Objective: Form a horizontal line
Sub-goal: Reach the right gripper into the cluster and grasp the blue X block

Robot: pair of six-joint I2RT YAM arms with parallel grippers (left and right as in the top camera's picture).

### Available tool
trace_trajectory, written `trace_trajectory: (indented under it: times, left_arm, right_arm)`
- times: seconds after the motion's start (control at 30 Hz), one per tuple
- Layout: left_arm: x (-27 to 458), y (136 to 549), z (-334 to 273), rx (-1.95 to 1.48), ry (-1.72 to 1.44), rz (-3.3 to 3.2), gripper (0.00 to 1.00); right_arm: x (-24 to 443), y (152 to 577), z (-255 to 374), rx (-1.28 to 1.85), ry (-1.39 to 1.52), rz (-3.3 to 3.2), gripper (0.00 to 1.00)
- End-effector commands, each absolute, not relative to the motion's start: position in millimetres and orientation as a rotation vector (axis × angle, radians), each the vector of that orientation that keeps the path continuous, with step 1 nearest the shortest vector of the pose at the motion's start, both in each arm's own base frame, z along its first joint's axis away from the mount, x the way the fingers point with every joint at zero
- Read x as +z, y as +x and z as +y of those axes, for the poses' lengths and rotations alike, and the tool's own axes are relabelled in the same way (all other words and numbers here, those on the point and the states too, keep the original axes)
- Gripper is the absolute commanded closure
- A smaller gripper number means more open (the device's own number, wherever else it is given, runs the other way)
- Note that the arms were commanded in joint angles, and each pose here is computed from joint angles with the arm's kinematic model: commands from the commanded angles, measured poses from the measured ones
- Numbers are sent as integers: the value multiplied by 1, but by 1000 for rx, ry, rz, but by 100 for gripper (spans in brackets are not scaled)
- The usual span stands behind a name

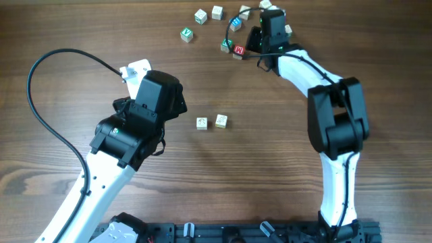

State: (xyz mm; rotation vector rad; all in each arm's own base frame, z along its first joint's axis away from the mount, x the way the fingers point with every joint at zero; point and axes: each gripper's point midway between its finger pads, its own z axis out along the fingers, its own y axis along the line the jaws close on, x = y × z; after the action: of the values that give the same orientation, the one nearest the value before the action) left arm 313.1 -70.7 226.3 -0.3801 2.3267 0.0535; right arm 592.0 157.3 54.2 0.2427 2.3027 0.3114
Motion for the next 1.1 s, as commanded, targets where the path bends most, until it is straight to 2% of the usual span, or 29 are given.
trace_trajectory:
  times: [0.0, 0.03, 0.07, 0.1, 0.23, 0.63, 0.87, 1.0, 1.07]
  left_arm:
    - [231, 316, -68, 61, -383, 2312, 0]
    - [231, 316, -68, 61, -383, 2312, 0]
    - [231, 316, -68, 61, -383, 2312, 0]
    - [231, 316, -68, 61, -383, 2312, 0]
    - [231, 316, -68, 61, -383, 2312, 0]
    - [231, 316, -68, 61, -383, 2312, 0]
    - [231, 316, -68, 61, -383, 2312, 0]
    - [231, 316, -68, 61, -383, 2312, 0]
    - [231, 316, -68, 61, -383, 2312, 0]
  right_arm:
    - [111, 587, 156, 281, 179, 2249, 62]
    - [116, 586, 156, 276, 166, 2244, 59]
    - [123, 586, 156, 274, 153, 2233, 47]
    - [124, 587, 156, 271, 140, 2227, 41]
    - [94, 593, 158, 217, 44, 2247, 36]
    - [36, 617, 165, 268, 109, 2188, 37]
    - [8, 620, 166, 273, 120, 2192, 43]
    - [5, 619, 166, 269, 116, 2196, 43]
    - [6, 620, 165, 261, 120, 2193, 46]
